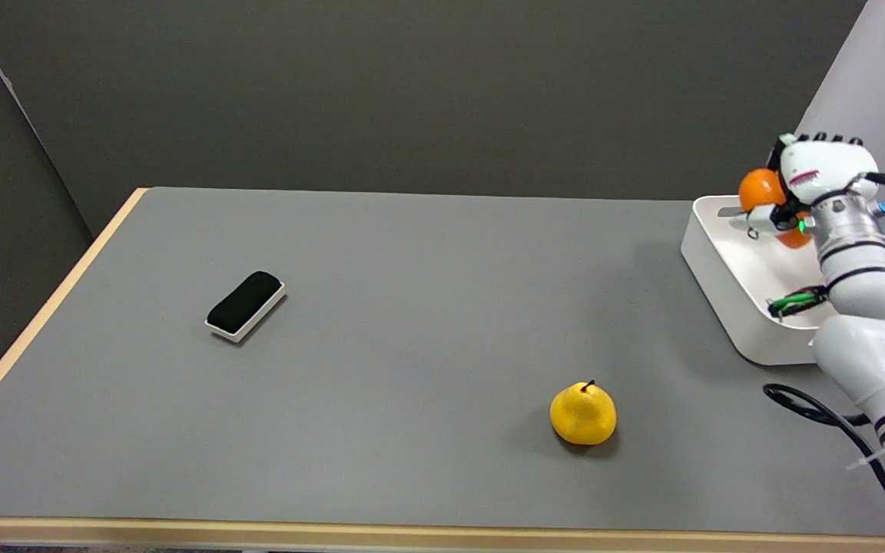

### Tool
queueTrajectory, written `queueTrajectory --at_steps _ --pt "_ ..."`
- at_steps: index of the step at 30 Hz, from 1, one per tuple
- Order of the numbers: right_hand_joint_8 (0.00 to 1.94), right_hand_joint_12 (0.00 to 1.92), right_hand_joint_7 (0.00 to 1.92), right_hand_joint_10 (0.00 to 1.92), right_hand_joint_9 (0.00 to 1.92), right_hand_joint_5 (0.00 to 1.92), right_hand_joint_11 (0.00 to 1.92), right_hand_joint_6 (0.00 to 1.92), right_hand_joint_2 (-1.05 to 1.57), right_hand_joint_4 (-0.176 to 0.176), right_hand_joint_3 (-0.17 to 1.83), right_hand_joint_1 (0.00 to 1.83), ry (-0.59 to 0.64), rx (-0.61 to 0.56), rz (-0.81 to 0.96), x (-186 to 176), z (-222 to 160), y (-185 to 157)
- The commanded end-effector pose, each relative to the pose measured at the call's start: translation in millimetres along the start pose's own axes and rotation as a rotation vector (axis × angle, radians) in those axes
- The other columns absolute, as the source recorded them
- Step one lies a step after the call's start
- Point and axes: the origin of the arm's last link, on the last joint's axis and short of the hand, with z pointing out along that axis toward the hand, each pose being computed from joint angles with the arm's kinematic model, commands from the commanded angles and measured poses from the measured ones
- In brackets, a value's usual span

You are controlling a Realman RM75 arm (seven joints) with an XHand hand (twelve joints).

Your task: Place mango into white box.

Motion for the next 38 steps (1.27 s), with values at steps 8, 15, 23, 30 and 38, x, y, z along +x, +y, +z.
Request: queueTrajectory --at_steps 8,15,23,30,38 --pt "0.27 1.44 0.13 0.71 0.13 0.11 0.19 0.35 0.61 0.043 0.9 0.36 -0.067 -0.034 0.351 -43.4 -11.5 12.4" --pt "0.0 1.15 0.0 0.33 0.0 0.01 0.01 0.17 0.53 0.045 0.87 0.19 0.067 0.007 0.521 -16.7 -6.7 2.3" --pt "0.0 0.86 0.0 0.13 0.0 0.0 0.0 0.1 0.58 0.033 0.92 0.23 0.28 0.326 0.852 66.9 -29.0 -75.6" --pt "0.21 1.05 0.1 0.57 0.06 0.08 0.0 0.3 0.62 0.061 0.99 0.16 0.278 0.745 0.943 119.6 -82.9 -189.2" --pt "0.28 1.11 0.21 0.61 0.13 0.14 0.03 0.39 0.69 0.063 1.01 0.11 0.211 0.926 1.043 126.8 -131.7 -236.9"
